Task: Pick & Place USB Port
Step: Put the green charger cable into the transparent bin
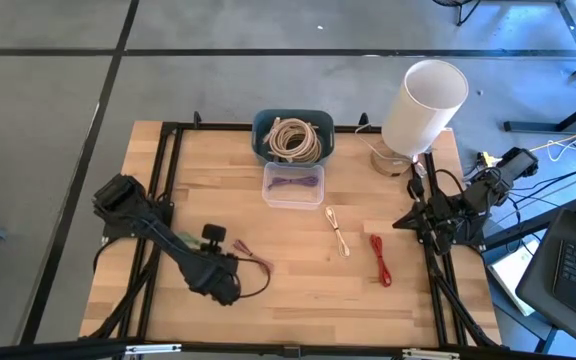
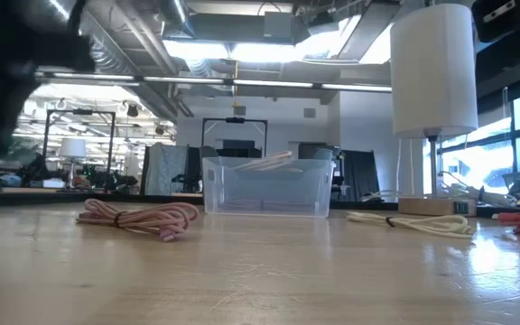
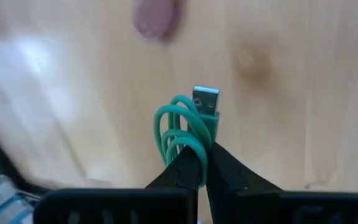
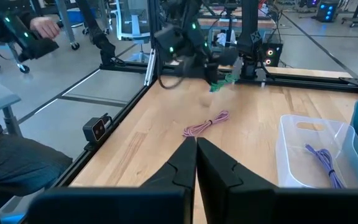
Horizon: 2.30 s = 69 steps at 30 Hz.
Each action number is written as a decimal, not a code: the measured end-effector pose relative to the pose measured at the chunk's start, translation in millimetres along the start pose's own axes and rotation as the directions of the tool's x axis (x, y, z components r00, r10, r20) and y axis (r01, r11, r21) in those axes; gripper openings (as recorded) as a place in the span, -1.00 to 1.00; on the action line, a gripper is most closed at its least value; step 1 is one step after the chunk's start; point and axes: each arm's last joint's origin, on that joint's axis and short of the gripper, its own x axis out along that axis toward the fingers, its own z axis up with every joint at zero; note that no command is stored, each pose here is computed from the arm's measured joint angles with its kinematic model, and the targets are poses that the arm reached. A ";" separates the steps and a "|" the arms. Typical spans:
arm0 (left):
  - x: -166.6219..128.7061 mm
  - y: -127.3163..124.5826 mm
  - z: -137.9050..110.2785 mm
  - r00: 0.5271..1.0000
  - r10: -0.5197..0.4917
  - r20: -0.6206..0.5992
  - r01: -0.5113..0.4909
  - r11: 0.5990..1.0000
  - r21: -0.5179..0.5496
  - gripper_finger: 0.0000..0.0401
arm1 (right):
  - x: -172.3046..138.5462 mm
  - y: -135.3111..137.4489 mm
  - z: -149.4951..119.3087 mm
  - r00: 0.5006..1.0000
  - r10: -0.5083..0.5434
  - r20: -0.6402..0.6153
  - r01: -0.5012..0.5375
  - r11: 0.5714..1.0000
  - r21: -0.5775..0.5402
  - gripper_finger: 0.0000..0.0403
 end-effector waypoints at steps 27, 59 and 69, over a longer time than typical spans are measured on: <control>-63.4 258.8 101.5 0.810 0.139 0.570 -0.072 0.988 -0.139 -0.98 | 0.0 0.0 0.0 1.000 0.000 0.000 0.000 1.000 0.000 -0.92; 53.2 266.3 159.5 0.926 0.012 0.376 0.043 0.990 -0.138 -0.98 | 0.0 0.0 0.1 1.000 0.000 0.001 0.000 1.000 0.001 -0.92; 29.2 273.6 158.4 0.910 -0.026 0.414 0.139 0.959 -0.246 -0.98 | 0.0 0.0 0.1 1.000 0.000 0.001 0.000 1.000 0.001 -0.92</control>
